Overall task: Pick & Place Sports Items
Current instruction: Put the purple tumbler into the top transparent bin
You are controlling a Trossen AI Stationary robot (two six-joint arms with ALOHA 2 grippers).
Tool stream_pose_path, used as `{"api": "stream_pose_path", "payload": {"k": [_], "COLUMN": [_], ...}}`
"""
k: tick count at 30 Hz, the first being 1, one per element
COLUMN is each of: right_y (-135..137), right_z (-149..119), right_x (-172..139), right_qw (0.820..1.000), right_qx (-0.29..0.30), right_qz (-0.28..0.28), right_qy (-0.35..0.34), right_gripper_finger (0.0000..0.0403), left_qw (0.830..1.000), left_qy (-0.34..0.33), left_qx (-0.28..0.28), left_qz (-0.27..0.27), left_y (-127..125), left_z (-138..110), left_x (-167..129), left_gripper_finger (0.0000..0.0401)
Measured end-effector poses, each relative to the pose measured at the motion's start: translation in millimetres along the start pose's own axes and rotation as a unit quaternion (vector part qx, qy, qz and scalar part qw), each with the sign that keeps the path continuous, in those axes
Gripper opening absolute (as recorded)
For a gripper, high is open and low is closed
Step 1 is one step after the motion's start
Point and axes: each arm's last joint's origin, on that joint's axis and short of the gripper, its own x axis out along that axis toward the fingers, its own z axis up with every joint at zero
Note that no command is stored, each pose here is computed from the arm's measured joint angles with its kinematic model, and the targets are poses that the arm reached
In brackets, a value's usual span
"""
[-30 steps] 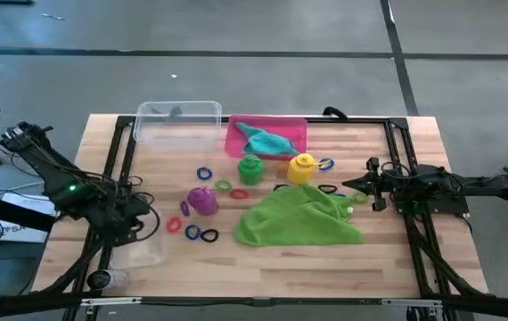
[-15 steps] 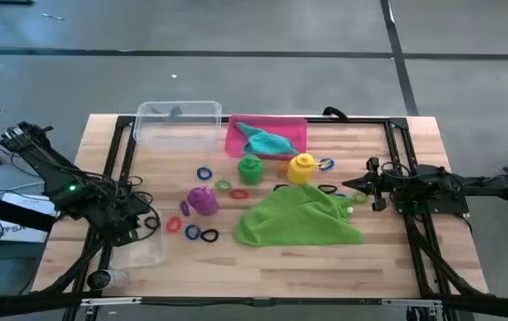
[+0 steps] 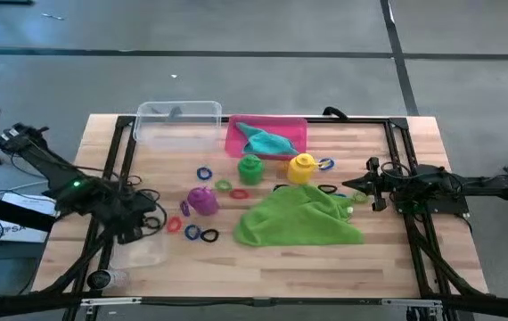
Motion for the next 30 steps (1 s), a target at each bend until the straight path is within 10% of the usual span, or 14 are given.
{"api": "stream_pose_path", "payload": {"k": [19, 30], "right_y": [0.0, 0.0], "right_z": [-0.1, -0.1], "right_x": [0.0, 0.0], "right_qw": [1.0, 1.0], "right_qx": [0.0, 0.0], "right_qz": [0.0, 0.0], "right_qy": [0.0, 0.0], "right_gripper_finger": [0.0, 0.0], "left_qw": [0.994, 0.984], "left_qy": [-0.09, -0.139], "left_qx": [0.055, 0.076], "left_qz": [0.03, 0.079], "left_y": [3.0, 5.5], "left_z": [33.7, 36.7], "left_x": [10.2, 9.4], "left_gripper_finger": [0.0137, 0.03]}}
